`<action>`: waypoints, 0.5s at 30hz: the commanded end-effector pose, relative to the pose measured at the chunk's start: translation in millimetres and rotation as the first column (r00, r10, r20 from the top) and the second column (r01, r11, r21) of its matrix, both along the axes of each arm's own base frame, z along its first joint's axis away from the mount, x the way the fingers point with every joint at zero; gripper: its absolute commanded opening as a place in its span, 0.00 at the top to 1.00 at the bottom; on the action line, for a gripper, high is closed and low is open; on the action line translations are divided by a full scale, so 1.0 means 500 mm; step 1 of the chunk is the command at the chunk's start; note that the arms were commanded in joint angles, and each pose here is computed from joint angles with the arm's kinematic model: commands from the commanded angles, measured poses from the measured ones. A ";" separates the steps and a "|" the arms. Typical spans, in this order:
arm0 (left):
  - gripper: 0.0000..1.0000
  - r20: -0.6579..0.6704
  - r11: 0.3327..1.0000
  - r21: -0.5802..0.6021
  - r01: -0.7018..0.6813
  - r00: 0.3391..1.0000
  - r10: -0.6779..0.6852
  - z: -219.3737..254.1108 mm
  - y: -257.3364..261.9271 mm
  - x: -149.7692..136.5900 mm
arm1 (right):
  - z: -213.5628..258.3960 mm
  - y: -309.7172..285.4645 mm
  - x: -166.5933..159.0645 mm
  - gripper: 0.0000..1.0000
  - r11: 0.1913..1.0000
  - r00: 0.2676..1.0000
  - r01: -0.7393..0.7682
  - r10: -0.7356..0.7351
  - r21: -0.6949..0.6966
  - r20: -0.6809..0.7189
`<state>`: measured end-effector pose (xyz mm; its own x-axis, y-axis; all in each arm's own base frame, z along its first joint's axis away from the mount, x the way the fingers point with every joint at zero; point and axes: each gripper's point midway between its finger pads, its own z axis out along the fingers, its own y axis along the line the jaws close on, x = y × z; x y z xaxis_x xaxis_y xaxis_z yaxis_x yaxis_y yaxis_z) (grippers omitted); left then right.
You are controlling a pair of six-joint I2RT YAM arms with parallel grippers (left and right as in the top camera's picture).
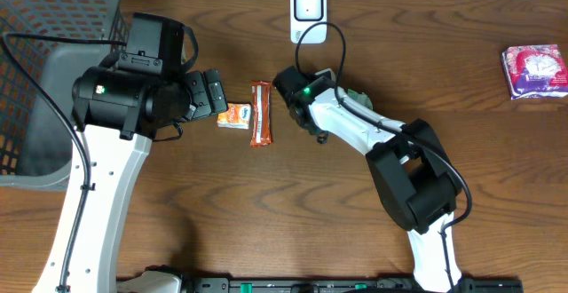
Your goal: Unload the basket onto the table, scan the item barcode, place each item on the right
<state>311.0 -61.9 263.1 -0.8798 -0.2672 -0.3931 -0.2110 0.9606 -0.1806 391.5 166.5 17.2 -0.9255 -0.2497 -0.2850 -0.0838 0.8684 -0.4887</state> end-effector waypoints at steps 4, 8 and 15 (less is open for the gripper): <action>0.02 0.016 1.000 0.007 0.002 1.000 -0.002 0.009 0.004 0.003 | 0.068 0.022 0.013 0.65 0.998 0.998 0.039 -0.041 0.043 0.049; 0.02 0.016 1.000 0.007 0.002 1.000 -0.002 0.009 0.004 0.003 | 0.130 0.012 0.043 0.60 0.998 0.998 0.037 -0.040 0.046 0.055; 0.02 0.016 1.000 0.006 0.003 1.000 -0.003 0.009 0.004 0.003 | 0.118 -0.035 0.033 0.50 1.000 0.999 0.004 -0.004 -0.020 -0.034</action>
<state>310.9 -61.9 263.0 -0.8800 -0.2672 -0.3928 -0.2111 0.9607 -0.1805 409.3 160.6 76.3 -0.9335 -0.2311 -0.2741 -0.0757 0.8743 -0.4794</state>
